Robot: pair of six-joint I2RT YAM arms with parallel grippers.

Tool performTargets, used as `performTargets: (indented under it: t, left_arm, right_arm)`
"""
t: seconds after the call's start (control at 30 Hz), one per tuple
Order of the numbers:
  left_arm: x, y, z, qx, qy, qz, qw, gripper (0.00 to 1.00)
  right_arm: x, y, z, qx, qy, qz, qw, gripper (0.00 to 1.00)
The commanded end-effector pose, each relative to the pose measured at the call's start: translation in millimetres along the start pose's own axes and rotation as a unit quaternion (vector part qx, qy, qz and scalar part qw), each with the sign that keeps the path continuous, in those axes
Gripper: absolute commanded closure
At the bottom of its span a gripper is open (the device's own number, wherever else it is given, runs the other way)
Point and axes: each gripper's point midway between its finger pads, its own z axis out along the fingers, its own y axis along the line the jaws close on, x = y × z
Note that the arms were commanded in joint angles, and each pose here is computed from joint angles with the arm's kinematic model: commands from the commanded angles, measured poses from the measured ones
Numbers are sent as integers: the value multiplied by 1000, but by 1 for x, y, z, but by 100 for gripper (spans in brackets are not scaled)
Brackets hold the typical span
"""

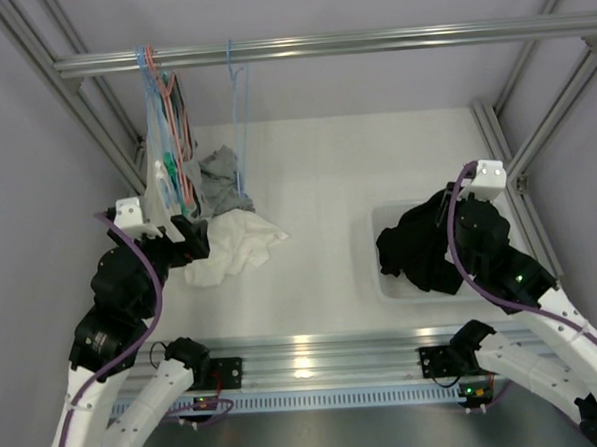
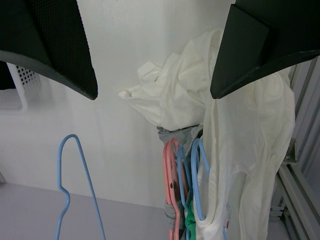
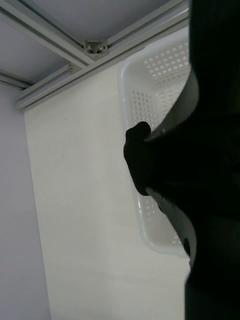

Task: Remove the tank top from the hanger

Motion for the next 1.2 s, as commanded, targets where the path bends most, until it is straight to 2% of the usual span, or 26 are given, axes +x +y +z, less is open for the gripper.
performTargets:
  t: [0.0, 0.03, 0.07, 0.17, 0.27, 0.33, 0.37, 0.43, 0.5, 0.53, 0.57, 0.63, 0.67, 0.77, 1.0, 1.03, 1.17]
  left_arm:
    - [-34, -13, -8, 27, -44, -28, 998, 1]
    - [-40, -15, -12, 32, -50, -32, 998, 1]
    - [-53, -19, -16, 39, -62, -37, 997, 1]
    - [-68, -27, -20, 55, -70, -41, 995, 1]
    - [-92, -36, -22, 67, -83, -47, 993, 1]
    - [-96, -46, -13, 78, -71, -45, 993, 1]
    - [-105, -57, -4, 87, -63, -46, 993, 1]
    - [-117, -60, -5, 90, -71, -48, 992, 1]
    - [-115, -63, 16, 73, -46, -36, 996, 1]
    - [-131, -65, 14, 68, -56, -37, 995, 1]
    - [-122, -64, 32, 51, -27, -25, 998, 1]
    - [-128, -64, 41, 35, -21, -10, 999, 1]
    - [-137, -66, 48, 28, -22, -6, 999, 1]
    - [-152, -58, 62, -16, -25, 11, 999, 12]
    - [-160, -53, 111, -81, -4, 63, 995, 57]
    - [-149, -51, 129, -94, 18, 74, 993, 60]
    - [-153, -44, 151, -124, 20, 80, 989, 62]
  right_arm:
    - [4, -11, 4, 35, 9, 6, 999, 57]
    - [5, -13, 5, 40, 12, 9, 999, 47]
    - [7, -15, 6, 49, 18, 3, 999, 28]
    - [-2, -22, 4, 67, 13, 5, 998, 1]
    - [-24, -28, -4, 68, -8, 16, 997, 1]
    - [-37, -28, -8, 60, -21, 26, 998, 1]
    - [-49, -8, -11, -1, -23, 33, 999, 1]
    - [-58, 2, -13, -29, -29, 36, 999, 1]
    - [-58, 33, -15, -113, -22, 21, 993, 2]
    - [-58, 42, -16, -138, -20, 15, 990, 3]
    - [-57, 58, -17, -175, -17, 10, 984, 4]
    - [-51, 67, -16, -196, -9, -1, 981, 9]
    - [-48, 73, -14, -209, -6, -13, 978, 18]
    - [-43, 79, -10, -214, 1, -24, 977, 27]
    - [-41, 82, -10, -224, -1, -37, 974, 32]
    - [-43, 83, -11, -228, -4, -36, 973, 32]
    - [-44, 89, -14, -248, -7, -34, 968, 34]
